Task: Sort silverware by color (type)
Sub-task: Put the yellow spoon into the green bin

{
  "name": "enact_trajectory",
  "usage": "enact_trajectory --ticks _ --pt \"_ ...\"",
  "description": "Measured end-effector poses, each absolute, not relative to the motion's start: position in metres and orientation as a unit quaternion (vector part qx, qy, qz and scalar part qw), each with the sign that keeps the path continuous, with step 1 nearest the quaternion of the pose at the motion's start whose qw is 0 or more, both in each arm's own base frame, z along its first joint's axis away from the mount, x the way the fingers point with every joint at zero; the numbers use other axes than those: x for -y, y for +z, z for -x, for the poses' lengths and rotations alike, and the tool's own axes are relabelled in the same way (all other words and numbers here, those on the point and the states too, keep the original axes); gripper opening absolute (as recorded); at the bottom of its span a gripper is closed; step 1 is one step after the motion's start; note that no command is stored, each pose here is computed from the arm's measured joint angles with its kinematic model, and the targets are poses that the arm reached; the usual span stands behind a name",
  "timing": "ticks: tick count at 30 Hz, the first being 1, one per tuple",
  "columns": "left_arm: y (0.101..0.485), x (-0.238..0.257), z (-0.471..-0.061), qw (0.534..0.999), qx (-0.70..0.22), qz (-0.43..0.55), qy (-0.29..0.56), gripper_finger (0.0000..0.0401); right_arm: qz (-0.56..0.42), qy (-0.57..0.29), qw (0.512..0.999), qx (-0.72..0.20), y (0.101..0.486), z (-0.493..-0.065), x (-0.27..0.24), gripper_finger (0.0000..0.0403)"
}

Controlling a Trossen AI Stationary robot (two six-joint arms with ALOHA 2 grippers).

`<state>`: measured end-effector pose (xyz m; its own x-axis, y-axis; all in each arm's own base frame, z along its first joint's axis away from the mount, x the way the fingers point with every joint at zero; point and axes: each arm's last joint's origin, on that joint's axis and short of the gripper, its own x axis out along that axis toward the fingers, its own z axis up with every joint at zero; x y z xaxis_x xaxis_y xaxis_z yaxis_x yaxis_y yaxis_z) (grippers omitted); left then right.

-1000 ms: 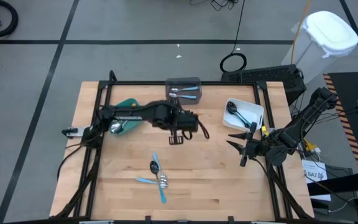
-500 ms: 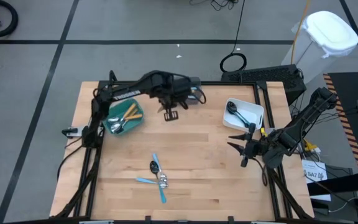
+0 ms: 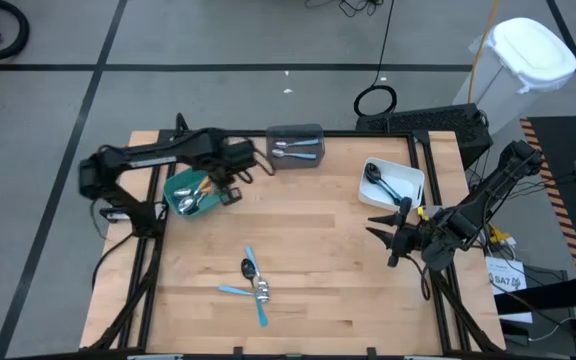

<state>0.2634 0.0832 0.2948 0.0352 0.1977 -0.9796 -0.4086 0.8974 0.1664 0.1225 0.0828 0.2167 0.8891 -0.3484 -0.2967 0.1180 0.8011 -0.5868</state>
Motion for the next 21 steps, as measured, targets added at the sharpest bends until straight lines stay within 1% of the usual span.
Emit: enact_trajectory --ticks 3,6,10,15,21 --pt "0.288 -0.077 -0.239 0.705 -0.658 0.11 0.24 0.001 0.306 -0.125 0.925 -0.189 0.221 -0.126 -0.083 0.0114" --pt "0.272 -0.072 -0.224 0.686 -0.676 0.115 0.242 0.001 0.314 -0.13 0.924 -0.177 0.225 -0.129 -0.083 0.0114" --pt "0.246 -0.07 -0.214 0.656 -0.707 0.115 0.239 0.001 0.324 -0.135 0.92 -0.174 0.228 -0.132 -0.081 0.0114" --pt "0.223 -0.072 -0.21 0.655 -0.711 0.119 0.226 0.001 0.33 -0.142 0.916 -0.179 0.228 -0.133 -0.078 0.0114" --pt "0.206 -0.08 -0.197 0.628 -0.728 0.137 0.24 0.001 0.325 -0.147 0.916 -0.181 0.228 -0.134 -0.077 0.0114"
